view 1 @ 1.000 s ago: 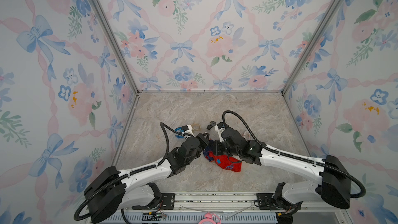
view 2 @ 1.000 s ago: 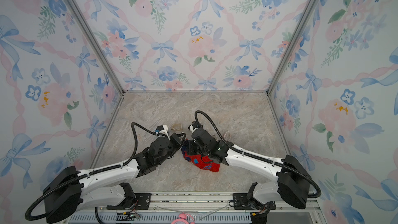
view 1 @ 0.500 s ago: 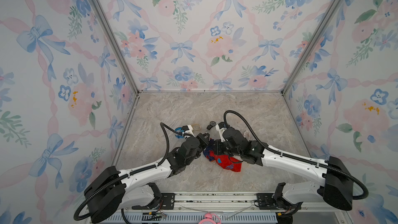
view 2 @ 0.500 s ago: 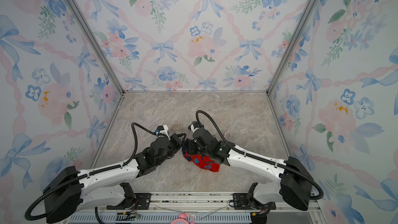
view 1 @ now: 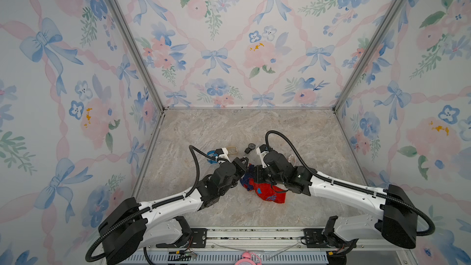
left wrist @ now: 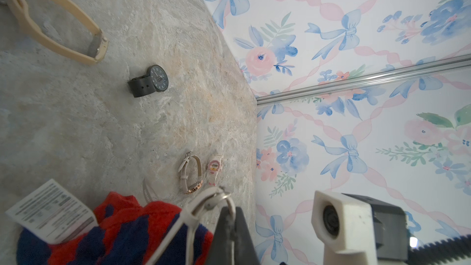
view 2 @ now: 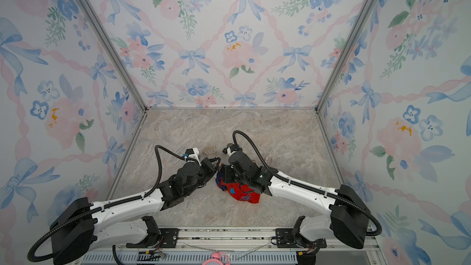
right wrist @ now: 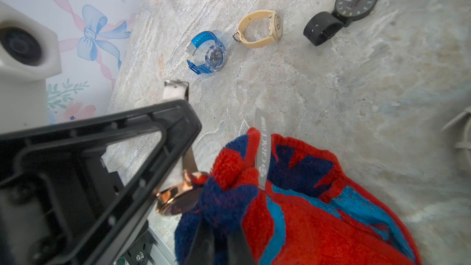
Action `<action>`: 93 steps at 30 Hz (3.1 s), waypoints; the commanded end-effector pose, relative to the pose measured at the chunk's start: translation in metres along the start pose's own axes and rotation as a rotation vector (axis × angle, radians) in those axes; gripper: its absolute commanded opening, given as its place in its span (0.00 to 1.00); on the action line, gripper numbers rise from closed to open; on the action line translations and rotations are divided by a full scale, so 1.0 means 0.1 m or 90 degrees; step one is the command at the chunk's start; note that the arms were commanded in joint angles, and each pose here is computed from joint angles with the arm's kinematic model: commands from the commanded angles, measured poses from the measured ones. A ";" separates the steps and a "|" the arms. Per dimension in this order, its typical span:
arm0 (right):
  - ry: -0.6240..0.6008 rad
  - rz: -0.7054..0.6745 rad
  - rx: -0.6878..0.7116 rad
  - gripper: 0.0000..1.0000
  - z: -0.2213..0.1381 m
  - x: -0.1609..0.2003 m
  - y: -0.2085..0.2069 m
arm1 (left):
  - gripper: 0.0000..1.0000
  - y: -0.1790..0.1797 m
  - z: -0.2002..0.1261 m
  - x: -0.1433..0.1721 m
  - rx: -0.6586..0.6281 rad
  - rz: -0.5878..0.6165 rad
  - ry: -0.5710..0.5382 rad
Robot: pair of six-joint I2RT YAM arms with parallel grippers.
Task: Wipe the watch dial
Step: Wipe the dirt from the watch dial.
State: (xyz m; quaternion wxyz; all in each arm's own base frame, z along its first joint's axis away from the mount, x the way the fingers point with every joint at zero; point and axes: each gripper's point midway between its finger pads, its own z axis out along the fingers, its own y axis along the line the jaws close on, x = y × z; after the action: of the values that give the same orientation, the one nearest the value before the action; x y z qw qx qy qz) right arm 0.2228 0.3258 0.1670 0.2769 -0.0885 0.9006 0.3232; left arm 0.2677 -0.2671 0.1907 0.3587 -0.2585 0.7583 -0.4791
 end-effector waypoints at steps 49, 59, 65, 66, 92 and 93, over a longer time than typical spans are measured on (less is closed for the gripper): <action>-0.040 -0.019 -0.072 0.00 -0.16 -0.23 0.43 | 0.00 0.15 -0.09 -0.26 0.040 -0.127 0.049; -0.010 -0.013 -0.053 0.00 0.16 -0.10 0.34 | 0.00 0.09 -0.05 -0.15 0.049 -0.129 0.067; -0.001 0.021 -0.012 0.00 0.24 -0.02 0.02 | 0.00 0.08 -0.06 -0.13 0.055 -0.133 0.068; 0.001 0.024 -0.007 0.00 0.23 0.00 -0.02 | 0.00 0.08 -0.07 -0.14 0.055 -0.135 0.065; 0.011 0.024 -0.007 0.00 0.28 0.00 0.01 | 0.00 0.04 -0.07 -0.12 0.061 -0.135 0.068; 0.015 0.035 0.000 0.00 0.29 0.02 -0.08 | 0.00 0.04 -0.07 -0.12 0.061 -0.135 0.068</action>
State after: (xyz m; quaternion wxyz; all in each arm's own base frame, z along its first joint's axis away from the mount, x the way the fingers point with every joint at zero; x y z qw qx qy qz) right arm 0.2279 0.3446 0.1546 0.2645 -0.0911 0.9037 0.3243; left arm 0.2708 -0.2463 0.1758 0.2819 -0.3022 0.7350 -0.5376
